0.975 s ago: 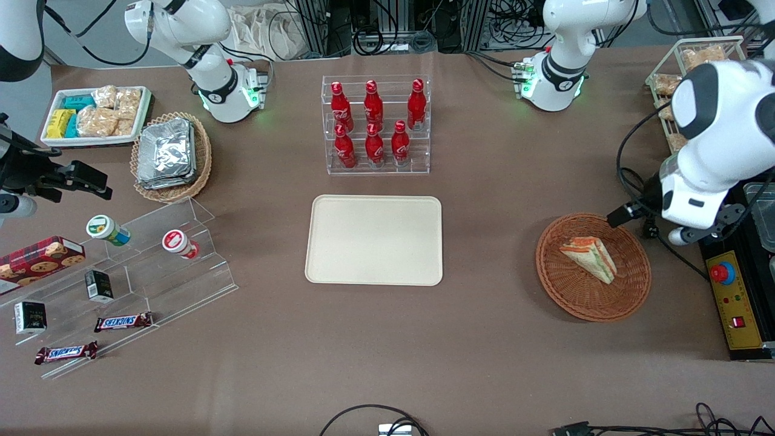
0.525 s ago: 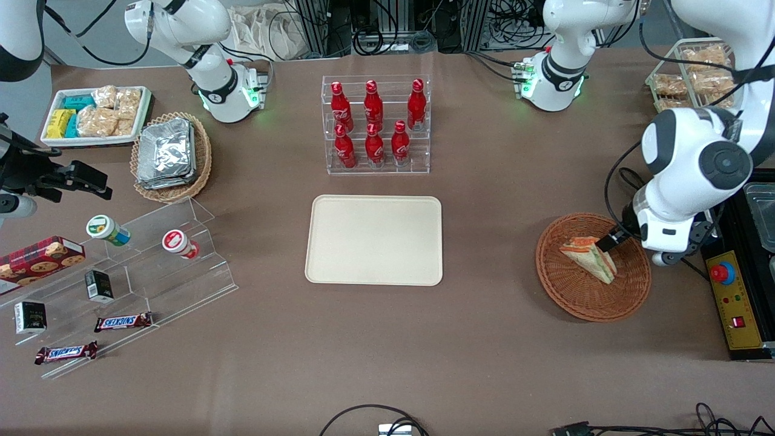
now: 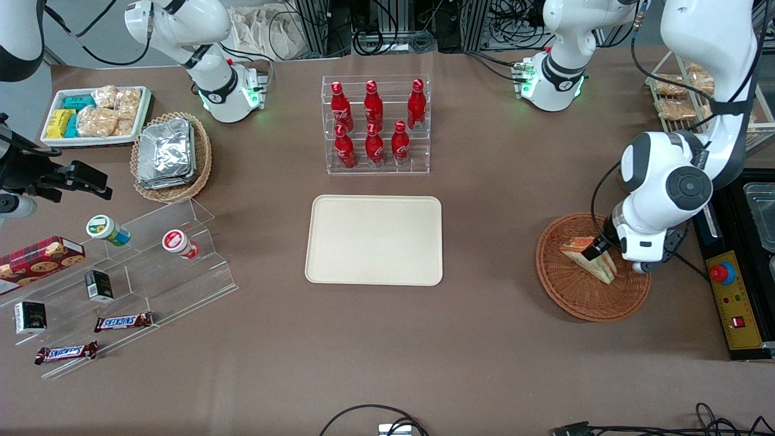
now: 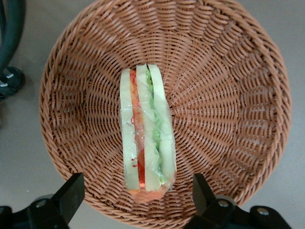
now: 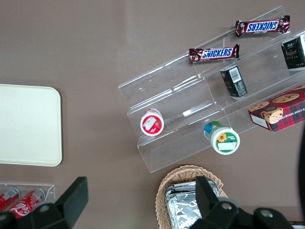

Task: Place sandwich from basket to tray
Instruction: 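Lower the open left gripper and close it on the wrapped sandwich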

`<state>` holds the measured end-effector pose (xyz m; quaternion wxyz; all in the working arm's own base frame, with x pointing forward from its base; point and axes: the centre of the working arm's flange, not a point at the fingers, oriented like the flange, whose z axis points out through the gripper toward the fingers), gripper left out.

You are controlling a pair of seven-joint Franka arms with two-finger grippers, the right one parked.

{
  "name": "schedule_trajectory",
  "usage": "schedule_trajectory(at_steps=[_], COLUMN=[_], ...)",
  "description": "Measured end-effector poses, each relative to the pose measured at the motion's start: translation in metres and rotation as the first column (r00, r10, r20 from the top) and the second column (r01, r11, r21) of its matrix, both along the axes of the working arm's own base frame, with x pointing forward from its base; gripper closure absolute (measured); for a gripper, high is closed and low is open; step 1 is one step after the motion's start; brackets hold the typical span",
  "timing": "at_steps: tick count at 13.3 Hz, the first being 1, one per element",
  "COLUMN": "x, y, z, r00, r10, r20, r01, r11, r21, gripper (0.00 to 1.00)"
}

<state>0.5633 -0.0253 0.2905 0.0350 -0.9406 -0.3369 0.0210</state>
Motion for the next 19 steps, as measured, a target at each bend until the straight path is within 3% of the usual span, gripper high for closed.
schedule_trajectory(at_steps=[8,13,15,16,17,19], x=[0.002,0.001,0.001,0.001,0.001,0.001], y=[-0.001,-0.005,-0.006,-0.004,-0.003,-0.002], z=[-0.023,-0.032,-0.033,-0.034,-0.034,-0.034], r00=[1.0,1.0,1.0,1.0,0.999,0.997], r10=[0.006,-0.008,-0.013,-0.025,-0.041,-0.073], r20=[-0.004,-0.015,-0.016,-0.015,-0.014,-0.014], r01=[-0.006,0.008,0.013,0.025,0.041,0.074], r11=[1.0,1.0,1.0,1.0,0.999,0.996], r21=[-0.011,-0.007,-0.002,0.01,0.027,0.047], gripper=[0.0,0.07,0.21,0.22,0.29,0.55])
